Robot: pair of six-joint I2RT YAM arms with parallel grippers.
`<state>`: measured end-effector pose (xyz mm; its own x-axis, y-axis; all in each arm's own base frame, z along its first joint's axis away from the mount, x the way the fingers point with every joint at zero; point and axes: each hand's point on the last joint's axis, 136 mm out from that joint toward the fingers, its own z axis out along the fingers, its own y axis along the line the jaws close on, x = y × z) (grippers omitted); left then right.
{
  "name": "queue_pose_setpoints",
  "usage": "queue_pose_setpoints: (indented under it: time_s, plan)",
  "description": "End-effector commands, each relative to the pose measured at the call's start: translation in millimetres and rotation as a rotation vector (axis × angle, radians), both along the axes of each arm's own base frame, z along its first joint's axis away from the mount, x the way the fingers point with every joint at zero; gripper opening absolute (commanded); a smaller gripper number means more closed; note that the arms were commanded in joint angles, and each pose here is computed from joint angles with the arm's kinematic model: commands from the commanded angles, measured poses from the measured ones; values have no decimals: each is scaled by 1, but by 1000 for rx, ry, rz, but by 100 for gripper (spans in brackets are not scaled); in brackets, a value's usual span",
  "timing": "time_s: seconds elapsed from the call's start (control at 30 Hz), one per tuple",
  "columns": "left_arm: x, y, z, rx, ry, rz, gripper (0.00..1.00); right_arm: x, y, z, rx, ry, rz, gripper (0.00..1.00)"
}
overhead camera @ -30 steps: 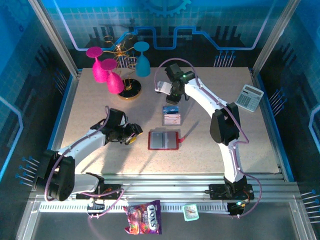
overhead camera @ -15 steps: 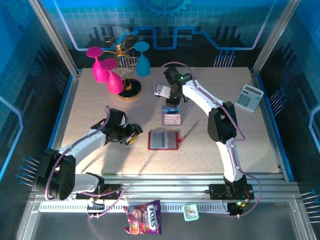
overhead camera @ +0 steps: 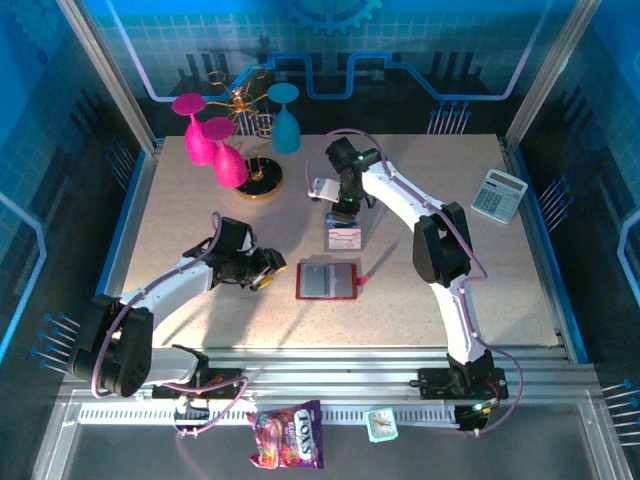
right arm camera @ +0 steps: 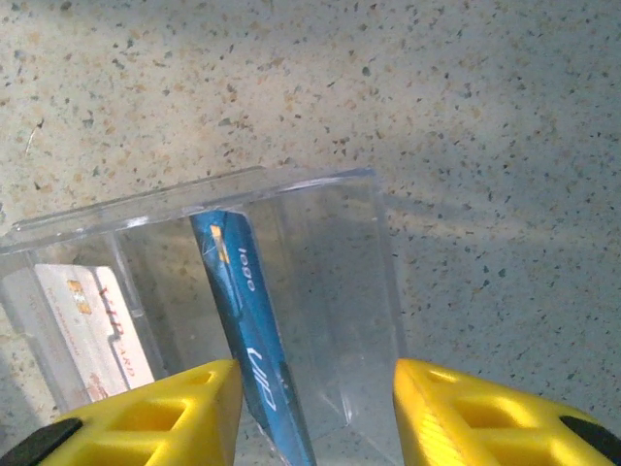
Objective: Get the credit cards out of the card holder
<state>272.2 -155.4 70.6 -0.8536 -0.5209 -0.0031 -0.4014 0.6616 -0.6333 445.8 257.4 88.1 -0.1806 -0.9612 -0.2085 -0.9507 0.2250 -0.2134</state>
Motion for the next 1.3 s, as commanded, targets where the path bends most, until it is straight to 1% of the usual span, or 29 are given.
queue_pose_setpoints:
  time_s: [0.0, 0.17, 0.3, 0.43, 0.6, 0.77, 0.93, 1.0, 1.1, 1.27]
  plan:
    - [2, -1, 2, -17, 0, -6, 52, -17, 5, -13, -22, 66, 47, 46]
    - [1, 0, 3, -13, -4, -3, 52, -9, 9, 5, 26, 14, 25, 46]
    - [2, 0, 5, -14, -7, -3, 52, 5, 12, 24, 79, -57, -6, 46]
    - [2, 1, 5, -12, -11, 0, 52, 20, 7, 30, 74, -114, -33, 47]
    - [-2, 4, 5, -5, -10, 8, 52, 28, 4, 26, 57, -119, -28, 47]
    - [-6, 7, 6, 4, -13, 15, 52, 25, 0, 8, 3, -78, 2, 47]
    - [-5, 6, 6, 0, -14, 21, 52, 16, 2, -3, 6, -28, 21, 47]
    - [-4, 6, 7, -3, -16, 19, 52, 13, 4, -1, 17, -21, 16, 47]
    - [-2, 5, 8, -5, -22, 15, 52, 8, 10, 12, 61, -23, -4, 46]
    - [2, -1, 5, -24, -17, -2, 51, -6, 22, 35, 155, -40, -79, 45]
